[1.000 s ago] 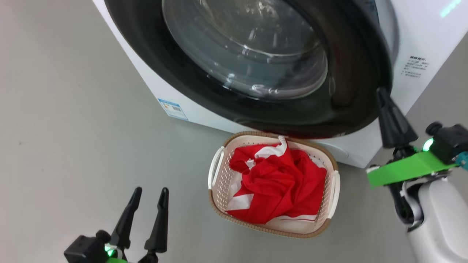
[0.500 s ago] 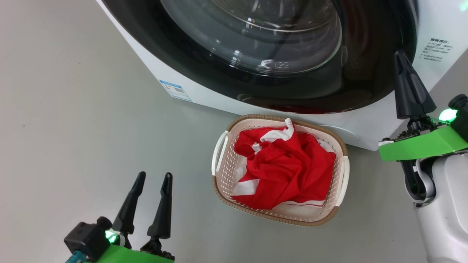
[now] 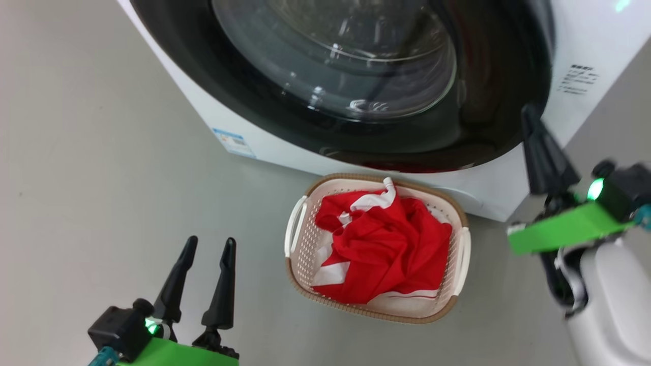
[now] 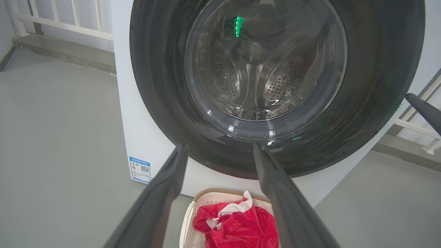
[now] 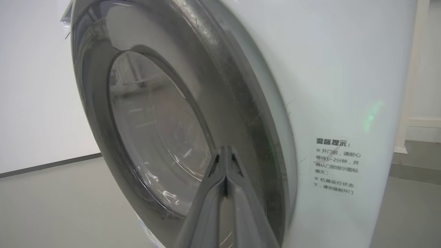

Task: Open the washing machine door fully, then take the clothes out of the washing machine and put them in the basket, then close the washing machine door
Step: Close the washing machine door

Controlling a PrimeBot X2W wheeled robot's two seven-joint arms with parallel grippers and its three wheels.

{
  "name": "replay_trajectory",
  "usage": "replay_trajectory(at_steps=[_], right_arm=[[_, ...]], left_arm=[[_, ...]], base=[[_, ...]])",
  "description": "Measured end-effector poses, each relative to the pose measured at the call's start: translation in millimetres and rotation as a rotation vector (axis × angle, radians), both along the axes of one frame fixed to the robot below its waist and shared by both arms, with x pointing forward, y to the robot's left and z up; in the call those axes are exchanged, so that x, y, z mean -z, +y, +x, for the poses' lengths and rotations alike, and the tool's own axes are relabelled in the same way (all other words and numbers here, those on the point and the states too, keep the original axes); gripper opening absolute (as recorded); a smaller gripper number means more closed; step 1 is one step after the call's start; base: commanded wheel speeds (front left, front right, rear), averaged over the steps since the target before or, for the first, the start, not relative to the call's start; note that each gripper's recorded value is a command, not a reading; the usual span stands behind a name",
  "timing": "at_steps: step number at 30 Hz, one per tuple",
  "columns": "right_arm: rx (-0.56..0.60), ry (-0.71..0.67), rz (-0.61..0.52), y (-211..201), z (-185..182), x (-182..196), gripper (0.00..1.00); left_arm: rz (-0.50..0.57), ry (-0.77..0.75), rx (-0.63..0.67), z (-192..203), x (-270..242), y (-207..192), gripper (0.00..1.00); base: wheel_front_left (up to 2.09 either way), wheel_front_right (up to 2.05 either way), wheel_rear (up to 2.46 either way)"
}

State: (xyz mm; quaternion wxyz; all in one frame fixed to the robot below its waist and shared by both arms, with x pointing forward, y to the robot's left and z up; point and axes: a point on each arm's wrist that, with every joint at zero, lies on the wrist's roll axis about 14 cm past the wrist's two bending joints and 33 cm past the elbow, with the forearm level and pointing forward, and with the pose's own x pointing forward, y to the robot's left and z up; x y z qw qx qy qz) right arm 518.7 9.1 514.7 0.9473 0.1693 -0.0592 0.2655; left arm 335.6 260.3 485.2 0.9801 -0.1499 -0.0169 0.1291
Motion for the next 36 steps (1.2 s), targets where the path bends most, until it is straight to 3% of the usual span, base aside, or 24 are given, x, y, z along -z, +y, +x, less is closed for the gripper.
replay_trajectory(at_steps=[2,3,4,5,15,36], right_arm=[[0.004,0.021,-0.005,-4.5,-10.4,5.9,0.43],[0.009,0.031,-0.008,-7.6,-15.4,8.6,0.64],[0.013,0.041,-0.011,-10.4,-20.6,11.3,0.93],[0.018,0.052,-0.014,-13.1,-25.7,14.3,1.0],[0.086,0.139,-0.081,-54.3,-67.5,41.0,1.0],[0.333,0.181,-0.134,-153.2,-120.5,45.0,1.0]], left_arm=[[0.018,-0.007,0.005,0.2,-3.2,-0.1,1.0],[0.023,-0.011,0.005,0.3,-4.8,0.5,1.0],[0.026,-0.016,0.003,0.4,-6.4,1.3,1.0],[0.026,-0.021,0.003,0.5,-7.7,1.8,1.0],[0.033,0.012,0.046,-1.9,4.3,-10.9,1.0],[0.071,-0.019,0.174,16.0,-2.7,-43.8,1.0]], base=[[0.0,0.0,0.0],[0.0,0.0,0.0],[0.0,0.0,0.0],[0.0,0.0,0.0],[0.0,0.0,0.0],[0.0,0.0,0.0]])
